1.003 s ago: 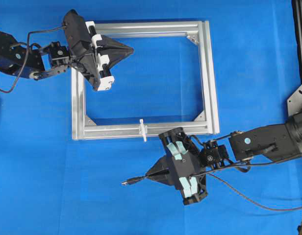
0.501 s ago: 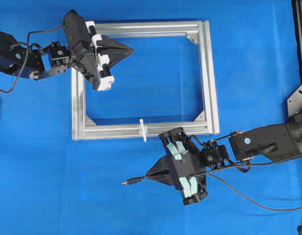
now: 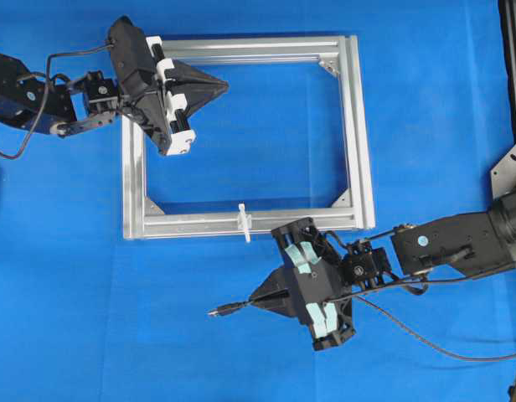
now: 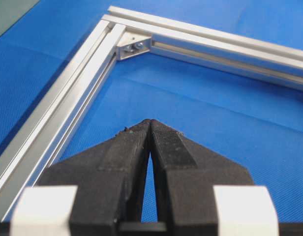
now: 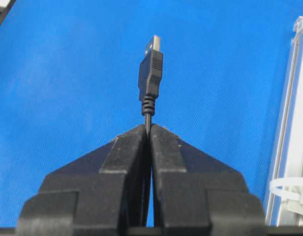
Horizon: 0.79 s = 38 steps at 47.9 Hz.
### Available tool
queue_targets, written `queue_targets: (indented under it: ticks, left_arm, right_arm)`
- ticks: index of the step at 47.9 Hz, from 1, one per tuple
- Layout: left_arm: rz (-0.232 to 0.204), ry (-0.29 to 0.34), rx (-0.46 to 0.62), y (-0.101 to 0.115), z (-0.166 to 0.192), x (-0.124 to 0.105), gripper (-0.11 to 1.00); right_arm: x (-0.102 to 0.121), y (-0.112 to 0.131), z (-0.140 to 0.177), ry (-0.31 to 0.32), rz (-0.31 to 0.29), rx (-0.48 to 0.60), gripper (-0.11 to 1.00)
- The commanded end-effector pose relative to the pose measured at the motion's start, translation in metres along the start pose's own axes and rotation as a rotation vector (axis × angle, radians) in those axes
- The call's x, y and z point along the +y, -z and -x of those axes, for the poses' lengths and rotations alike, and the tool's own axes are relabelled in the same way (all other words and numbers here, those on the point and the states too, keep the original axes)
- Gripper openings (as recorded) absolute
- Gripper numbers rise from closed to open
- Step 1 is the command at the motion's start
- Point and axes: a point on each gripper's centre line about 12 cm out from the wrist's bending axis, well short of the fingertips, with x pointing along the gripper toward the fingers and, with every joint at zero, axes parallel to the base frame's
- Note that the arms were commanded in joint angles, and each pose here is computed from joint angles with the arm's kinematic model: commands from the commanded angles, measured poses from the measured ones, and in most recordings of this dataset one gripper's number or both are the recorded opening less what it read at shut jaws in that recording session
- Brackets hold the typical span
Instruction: Insert the wire through the string loop located in the center.
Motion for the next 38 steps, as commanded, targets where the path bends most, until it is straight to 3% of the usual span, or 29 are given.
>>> queue_targets:
  ticks: [1,21,38]
  left_arm:
    - [0.001,0.005,-0.046,-0.015,0.002,-0.002,0.00]
    - [0.000,0.006,-0.046,-0.015,0.002,-0.002,0.00]
    - [0.003,0.006,-0.047,-0.016,0.002,-0.002,0.00]
  right_arm:
    - [0.003,-0.018,0.006,-0.007,0.002,-0.055,-0.03]
    - [0.002,-0.013,0.011,-0.006,0.002,-0.043,-0.03]
    - [-0.001,0.008,0.044,-0.003,-0.005,-0.024,-0.03]
